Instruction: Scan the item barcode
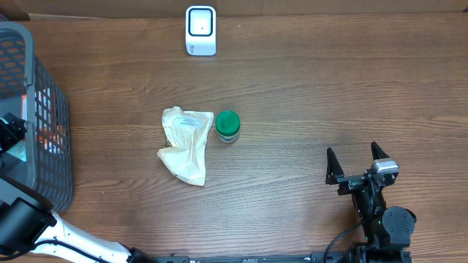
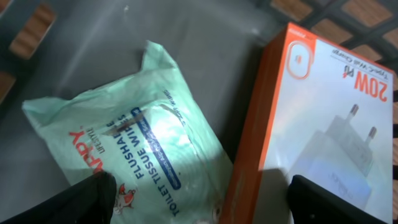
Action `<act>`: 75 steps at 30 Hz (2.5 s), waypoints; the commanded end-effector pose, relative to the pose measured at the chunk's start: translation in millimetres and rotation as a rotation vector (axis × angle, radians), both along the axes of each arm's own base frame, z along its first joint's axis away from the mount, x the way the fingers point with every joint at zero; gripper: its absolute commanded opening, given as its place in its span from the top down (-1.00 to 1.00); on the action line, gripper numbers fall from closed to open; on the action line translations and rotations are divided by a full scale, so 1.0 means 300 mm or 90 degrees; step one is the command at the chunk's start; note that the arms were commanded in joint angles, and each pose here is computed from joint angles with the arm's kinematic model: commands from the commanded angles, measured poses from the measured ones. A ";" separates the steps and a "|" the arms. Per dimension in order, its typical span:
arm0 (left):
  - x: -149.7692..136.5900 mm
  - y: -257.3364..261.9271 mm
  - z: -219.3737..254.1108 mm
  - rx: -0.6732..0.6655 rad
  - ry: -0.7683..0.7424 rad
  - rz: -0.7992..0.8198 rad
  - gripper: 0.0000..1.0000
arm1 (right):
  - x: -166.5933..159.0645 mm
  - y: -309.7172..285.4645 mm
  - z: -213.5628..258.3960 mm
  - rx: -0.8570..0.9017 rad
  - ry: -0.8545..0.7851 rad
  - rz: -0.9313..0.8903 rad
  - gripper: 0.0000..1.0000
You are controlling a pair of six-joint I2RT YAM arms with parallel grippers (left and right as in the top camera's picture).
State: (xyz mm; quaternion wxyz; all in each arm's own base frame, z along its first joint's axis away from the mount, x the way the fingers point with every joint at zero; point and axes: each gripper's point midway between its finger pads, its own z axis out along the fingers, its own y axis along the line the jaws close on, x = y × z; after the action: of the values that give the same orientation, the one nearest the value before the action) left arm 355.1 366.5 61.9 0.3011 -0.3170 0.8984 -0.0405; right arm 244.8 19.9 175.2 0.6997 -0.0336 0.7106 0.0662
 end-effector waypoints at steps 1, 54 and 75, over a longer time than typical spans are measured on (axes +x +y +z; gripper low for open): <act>0.039 -0.042 -0.070 -0.018 0.005 -0.039 -0.79 | 0.000 -0.001 -0.004 0.001 -0.004 0.000 -1.00; 0.147 -0.190 -0.029 -0.150 -0.029 0.033 -0.01 | 0.000 -0.001 -0.004 0.001 -0.004 0.000 -1.00; 0.000 -0.243 -0.150 -0.120 0.192 0.144 -0.68 | 0.000 -0.001 -0.004 0.001 -0.004 0.000 -1.00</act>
State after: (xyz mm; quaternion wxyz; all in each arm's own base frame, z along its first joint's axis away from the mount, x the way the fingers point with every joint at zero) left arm 383.3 301.7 51.7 0.2166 -0.4370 0.8661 -0.1100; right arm 244.8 19.9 175.2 0.6997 -0.0336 0.7106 0.0662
